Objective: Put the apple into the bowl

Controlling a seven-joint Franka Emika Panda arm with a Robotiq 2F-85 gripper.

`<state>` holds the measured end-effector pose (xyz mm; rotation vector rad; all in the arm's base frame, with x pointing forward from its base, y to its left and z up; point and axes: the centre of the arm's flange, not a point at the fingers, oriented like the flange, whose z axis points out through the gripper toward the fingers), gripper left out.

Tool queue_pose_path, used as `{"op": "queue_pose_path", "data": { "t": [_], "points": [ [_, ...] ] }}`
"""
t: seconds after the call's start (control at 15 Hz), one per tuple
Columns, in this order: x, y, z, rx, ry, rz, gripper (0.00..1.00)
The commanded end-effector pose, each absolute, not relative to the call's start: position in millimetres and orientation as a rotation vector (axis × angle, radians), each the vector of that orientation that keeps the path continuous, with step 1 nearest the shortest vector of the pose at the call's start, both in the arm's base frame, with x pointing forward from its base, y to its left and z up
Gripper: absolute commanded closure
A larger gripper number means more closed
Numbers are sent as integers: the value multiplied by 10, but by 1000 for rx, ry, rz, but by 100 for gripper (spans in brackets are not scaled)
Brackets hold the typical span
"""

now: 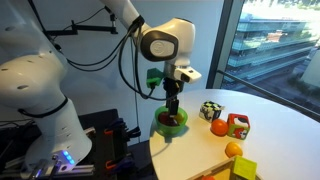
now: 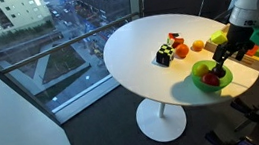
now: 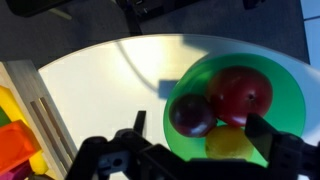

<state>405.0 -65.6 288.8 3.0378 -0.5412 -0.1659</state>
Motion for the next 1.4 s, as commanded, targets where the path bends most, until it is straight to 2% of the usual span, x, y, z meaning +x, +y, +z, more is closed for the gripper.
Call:
{"op": "queue_pose_path", "data": {
  "t": [0.0,0.6,1.33],
  "points": [
    [4050,-796,3177,3099,-347,-226,0],
    [4012,-903,3930,3096,-272,-342,0],
    [3818,-941,4746,3133,-226,-67,0]
  ]
}}
